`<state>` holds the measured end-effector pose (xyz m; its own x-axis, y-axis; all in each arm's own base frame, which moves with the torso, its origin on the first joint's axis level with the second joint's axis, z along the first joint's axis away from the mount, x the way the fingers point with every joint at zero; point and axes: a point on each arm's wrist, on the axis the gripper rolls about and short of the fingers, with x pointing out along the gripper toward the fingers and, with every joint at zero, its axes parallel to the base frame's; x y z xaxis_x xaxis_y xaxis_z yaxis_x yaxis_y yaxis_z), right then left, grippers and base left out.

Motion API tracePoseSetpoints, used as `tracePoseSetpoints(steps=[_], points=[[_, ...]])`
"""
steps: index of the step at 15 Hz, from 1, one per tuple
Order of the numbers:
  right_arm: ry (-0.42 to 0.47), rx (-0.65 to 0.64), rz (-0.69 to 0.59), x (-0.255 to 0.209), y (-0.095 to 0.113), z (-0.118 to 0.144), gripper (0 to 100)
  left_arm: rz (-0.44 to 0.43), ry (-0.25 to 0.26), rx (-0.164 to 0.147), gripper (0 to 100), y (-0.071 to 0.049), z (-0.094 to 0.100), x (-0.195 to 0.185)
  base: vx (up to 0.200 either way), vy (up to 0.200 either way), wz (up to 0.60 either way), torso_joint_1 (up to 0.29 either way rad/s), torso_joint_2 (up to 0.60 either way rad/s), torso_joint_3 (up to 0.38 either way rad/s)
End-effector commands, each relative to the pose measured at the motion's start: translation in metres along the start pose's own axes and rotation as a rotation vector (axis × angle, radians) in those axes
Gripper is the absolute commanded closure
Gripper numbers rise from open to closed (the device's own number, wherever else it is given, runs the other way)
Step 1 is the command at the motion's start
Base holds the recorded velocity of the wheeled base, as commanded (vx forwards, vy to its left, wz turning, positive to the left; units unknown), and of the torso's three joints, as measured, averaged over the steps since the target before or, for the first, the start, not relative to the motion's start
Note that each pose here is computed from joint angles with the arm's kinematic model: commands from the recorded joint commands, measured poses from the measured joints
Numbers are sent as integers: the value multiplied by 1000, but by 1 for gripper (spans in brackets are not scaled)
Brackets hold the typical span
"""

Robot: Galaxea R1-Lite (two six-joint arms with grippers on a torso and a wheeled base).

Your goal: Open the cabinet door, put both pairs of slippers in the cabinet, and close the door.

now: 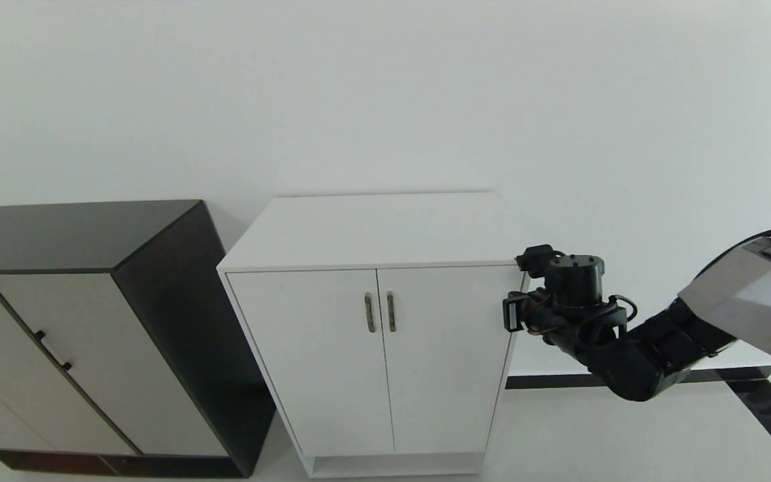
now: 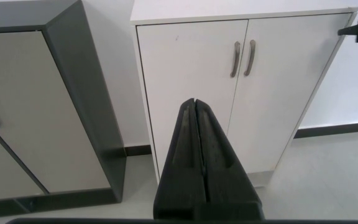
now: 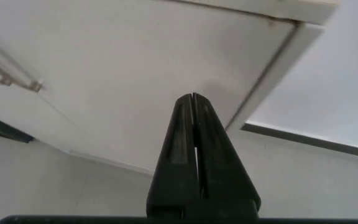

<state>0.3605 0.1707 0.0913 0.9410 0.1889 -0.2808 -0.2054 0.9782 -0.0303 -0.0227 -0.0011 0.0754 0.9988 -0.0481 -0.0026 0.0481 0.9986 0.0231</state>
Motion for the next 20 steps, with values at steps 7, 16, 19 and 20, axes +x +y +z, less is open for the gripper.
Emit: tracePoseSetpoints(steps=[7, 16, 19, 20], points=[[-105, -82, -282, -256, -93, -34, 100, 1, 1, 1, 100, 0, 0, 0, 0, 0, 0, 0, 0, 0], [-170, -48, -23, -390, -96, -123, 100, 1, 1, 0, 100, 0, 0, 0, 0, 0, 0, 0, 0, 0], [-177, -42, 49, -388, -94, -123, 100, 1, 1, 0, 100, 0, 0, 0, 0, 0, 0, 0, 0, 0], [-167, -49, 82, -387, -93, -122, 100, 1, 1, 0, 100, 0, 0, 0, 0, 0, 0, 0, 0, 0]])
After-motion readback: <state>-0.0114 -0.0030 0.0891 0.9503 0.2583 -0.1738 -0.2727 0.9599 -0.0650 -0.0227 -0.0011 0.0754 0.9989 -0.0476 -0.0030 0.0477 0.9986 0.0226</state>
